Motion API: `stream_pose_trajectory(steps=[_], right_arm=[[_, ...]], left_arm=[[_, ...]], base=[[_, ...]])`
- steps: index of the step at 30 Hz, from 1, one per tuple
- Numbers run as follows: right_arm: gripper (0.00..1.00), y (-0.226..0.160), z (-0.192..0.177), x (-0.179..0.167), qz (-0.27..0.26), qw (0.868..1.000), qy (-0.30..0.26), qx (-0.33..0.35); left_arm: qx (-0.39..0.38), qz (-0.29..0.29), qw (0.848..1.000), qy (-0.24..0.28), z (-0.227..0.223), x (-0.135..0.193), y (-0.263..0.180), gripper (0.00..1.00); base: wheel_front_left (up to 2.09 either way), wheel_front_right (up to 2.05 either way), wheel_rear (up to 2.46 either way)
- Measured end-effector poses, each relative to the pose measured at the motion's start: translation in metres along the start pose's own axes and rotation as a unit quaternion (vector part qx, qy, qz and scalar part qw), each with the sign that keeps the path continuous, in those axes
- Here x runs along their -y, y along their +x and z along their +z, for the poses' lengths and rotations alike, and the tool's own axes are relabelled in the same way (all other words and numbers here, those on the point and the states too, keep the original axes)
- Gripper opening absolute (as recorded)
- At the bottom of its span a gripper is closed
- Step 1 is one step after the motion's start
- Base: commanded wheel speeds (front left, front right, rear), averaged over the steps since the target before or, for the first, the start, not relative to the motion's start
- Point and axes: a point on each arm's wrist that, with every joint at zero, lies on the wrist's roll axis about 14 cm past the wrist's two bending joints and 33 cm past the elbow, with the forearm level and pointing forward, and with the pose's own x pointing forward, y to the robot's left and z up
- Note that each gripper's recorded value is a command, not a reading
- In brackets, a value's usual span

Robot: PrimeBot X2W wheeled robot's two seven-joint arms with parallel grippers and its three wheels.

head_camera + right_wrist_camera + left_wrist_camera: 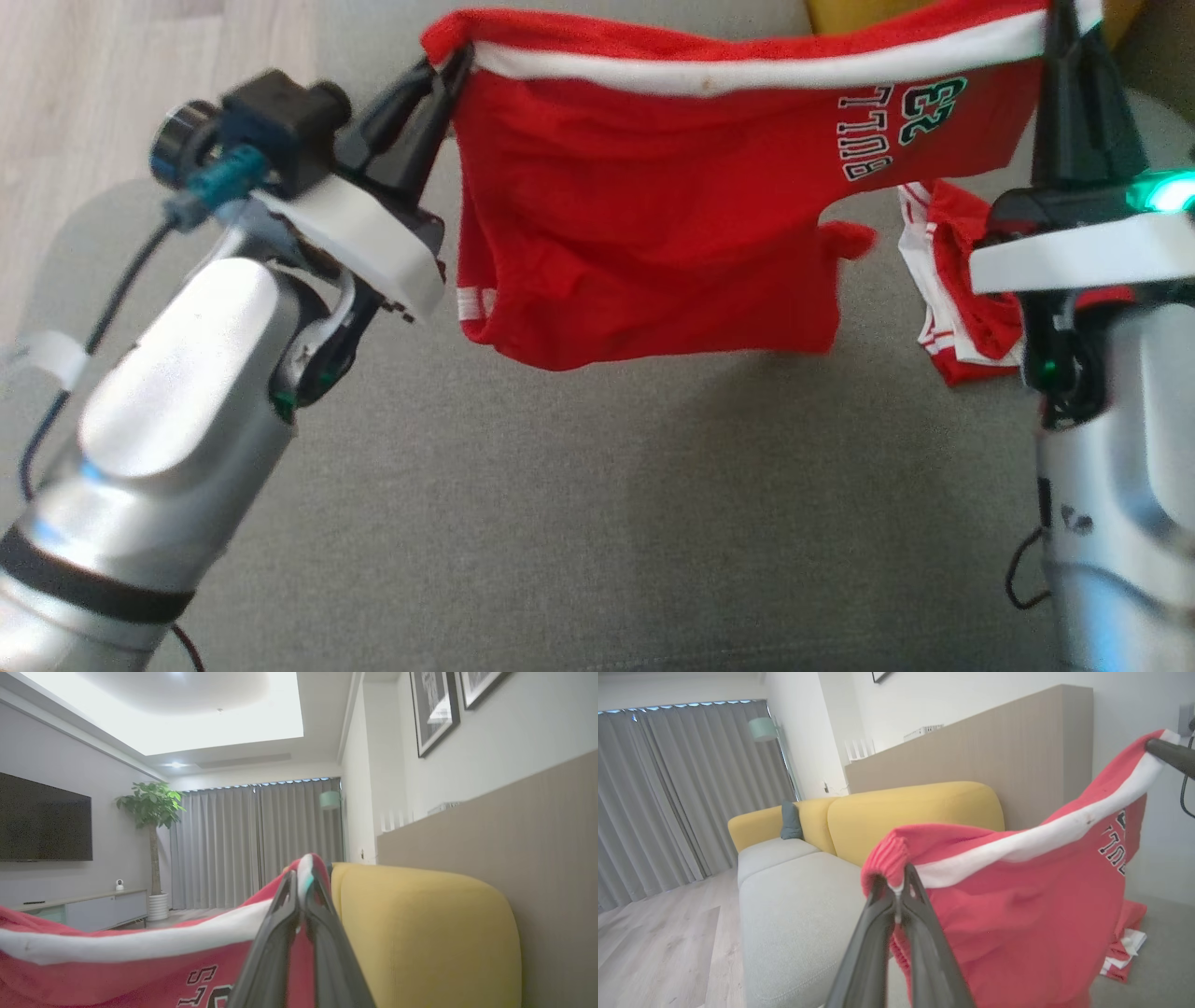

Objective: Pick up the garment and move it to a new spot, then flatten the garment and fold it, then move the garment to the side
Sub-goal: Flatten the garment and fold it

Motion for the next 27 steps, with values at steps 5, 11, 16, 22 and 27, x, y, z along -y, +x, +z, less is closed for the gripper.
stream_pose_trajectory(steps=[5, 11, 16, 22, 27], right_arm=[[0.00, -0.017, 0.014, -0.006, 0.005, 1.000, -0.002, -0.007], [0.00, -0.016, 0.000, -0.008, 0.006, 0.999, 0.006, -0.046], [0.00, 0.021, -0.016, -0.009, 0.014, 0.998, 0.020, -0.063], [0.00, 0.103, -0.042, -0.012, 0.031, 0.997, -0.001, -0.073], [0.00, 0.169, -0.059, -0.014, 0.041, 0.998, -0.011, -0.047]], left_arm=[[-0.005, 0.011, 1.000, -0.018, 0.024, -0.002, -0.015, 0.00], [-0.068, 0.007, 0.997, -0.046, -0.006, -0.004, -0.027, 0.00], [-0.105, -0.002, 0.993, -0.060, -0.029, -0.021, -0.010, 0.00], [-0.119, 0.024, 0.992, -0.030, -0.051, -0.083, 0.045, 0.00], [-0.080, 0.074, 0.994, -0.017, -0.062, -0.136, 0.097, 0.00]], base=[[0.00, 0.00, 0.00], [0.00, 0.00, 0.00], [0.00, 0.00, 0.00], [0.00, 0.00, 0.00], [0.00, 0.00, 0.00]])
